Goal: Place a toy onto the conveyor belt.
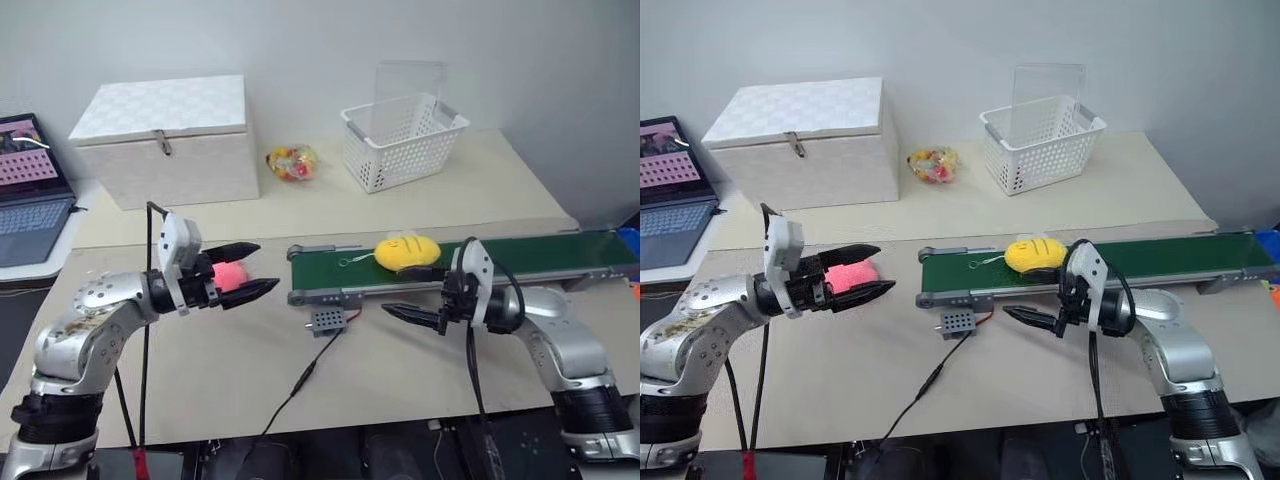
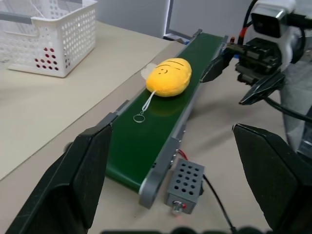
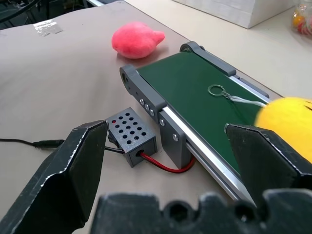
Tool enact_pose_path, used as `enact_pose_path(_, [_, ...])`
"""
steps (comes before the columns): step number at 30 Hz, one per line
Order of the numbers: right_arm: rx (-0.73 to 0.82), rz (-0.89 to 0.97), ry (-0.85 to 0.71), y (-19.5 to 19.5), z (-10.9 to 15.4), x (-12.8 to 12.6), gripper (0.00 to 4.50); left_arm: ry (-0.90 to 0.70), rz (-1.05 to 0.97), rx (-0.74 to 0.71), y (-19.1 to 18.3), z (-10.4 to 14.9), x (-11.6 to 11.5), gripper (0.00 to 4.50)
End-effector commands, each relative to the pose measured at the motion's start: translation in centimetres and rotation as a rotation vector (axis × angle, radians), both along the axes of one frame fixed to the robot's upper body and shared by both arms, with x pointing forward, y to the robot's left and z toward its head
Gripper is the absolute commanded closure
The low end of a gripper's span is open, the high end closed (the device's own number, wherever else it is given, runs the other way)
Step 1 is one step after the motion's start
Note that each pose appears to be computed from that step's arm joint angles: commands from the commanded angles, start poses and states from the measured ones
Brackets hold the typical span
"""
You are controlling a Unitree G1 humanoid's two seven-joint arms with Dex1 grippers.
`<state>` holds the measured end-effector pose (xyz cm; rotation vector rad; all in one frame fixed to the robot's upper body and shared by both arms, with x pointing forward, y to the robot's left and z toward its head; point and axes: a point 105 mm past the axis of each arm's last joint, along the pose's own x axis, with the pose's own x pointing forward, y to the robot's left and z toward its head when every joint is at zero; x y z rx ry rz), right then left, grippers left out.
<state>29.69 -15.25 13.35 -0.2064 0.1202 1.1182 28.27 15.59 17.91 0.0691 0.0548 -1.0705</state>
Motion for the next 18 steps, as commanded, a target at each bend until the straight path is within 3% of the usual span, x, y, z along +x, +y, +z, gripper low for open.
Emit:
enact_pose_path(1, [-0.002,-0.002,-0.049,-0.4,1.5,-0.2,0.00,-0.017,-0.018,0.006,-0.4,0.4,-0.3,0.30])
enact_pose_path(18, [-0.004,-0.003,-0.042,-0.4,1.6,-0.2,0.00,-0.011,-0.026,0.048,-0.9,-0.7,-0.3,0.30])
